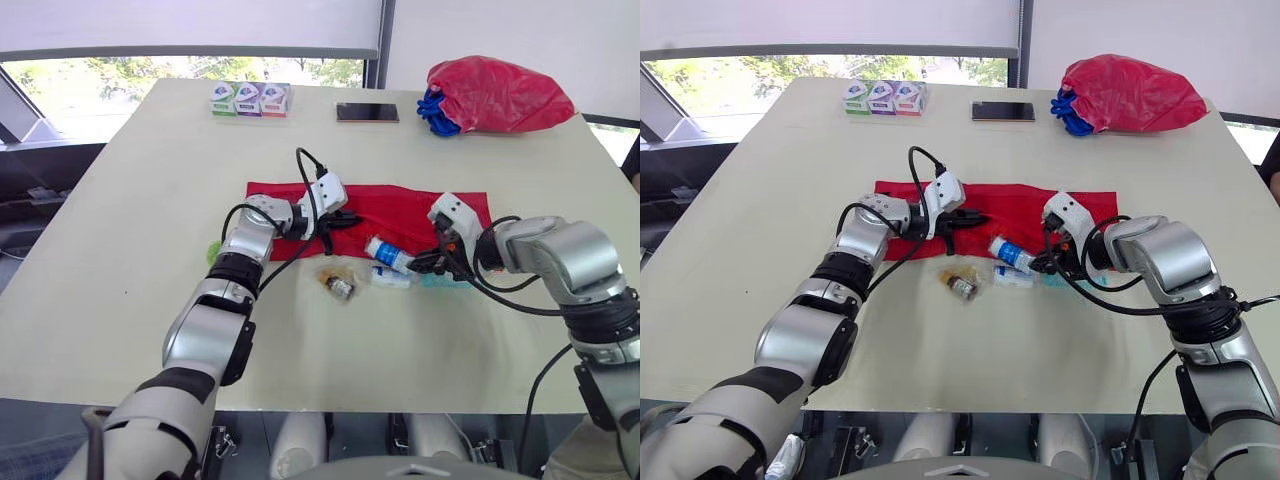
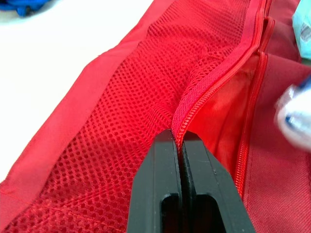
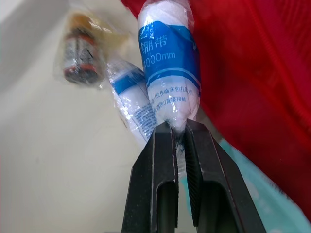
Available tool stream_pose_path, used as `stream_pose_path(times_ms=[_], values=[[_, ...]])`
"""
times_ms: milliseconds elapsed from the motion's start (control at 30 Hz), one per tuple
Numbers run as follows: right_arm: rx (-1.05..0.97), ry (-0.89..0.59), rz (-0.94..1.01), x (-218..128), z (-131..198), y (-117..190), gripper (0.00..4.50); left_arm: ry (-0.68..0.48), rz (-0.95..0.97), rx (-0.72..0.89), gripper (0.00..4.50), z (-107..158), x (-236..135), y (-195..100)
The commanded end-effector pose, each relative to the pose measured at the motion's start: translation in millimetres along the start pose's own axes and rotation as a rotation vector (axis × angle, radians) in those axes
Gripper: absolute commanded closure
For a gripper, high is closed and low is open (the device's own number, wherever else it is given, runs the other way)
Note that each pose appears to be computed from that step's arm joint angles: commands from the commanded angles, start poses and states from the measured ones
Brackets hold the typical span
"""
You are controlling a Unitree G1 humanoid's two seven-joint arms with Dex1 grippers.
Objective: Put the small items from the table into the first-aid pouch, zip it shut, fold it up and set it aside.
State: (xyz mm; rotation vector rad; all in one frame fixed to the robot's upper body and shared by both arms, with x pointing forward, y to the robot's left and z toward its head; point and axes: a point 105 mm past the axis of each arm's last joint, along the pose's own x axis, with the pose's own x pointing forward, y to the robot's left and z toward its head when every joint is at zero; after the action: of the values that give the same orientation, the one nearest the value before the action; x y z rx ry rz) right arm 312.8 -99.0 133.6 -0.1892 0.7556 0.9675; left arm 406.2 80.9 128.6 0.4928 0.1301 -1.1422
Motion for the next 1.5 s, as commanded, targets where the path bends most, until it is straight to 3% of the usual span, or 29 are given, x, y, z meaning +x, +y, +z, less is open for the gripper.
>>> stream_pose_path(times_ms=[33, 567, 967, 1500], values=[[0.06, -0.019, -0.025, 2.0, 13.8, 2.1, 4.4, -0.064, 0.016, 0.03, 4.5, 17.6, -1.8, 2.5], [0.531, -0.193, -0.004, 37.3, 44.8, -4.5, 4.4, -0.052, -0.014, 0.052, 4.5, 12.8, 1.2, -13.9], [0.49, -0.165, -0.01, 21.0, 31.9, -6.5, 4.4, -0.044, 0.014, 0.056, 4.5, 14.7, -0.6, -4.9], [0.582, -0.158, -0.036, 13.1, 12.8, -8.6, 4.4, -0.059, 0.028, 0.056, 4.5, 16.1, -0.1, -4.4]])
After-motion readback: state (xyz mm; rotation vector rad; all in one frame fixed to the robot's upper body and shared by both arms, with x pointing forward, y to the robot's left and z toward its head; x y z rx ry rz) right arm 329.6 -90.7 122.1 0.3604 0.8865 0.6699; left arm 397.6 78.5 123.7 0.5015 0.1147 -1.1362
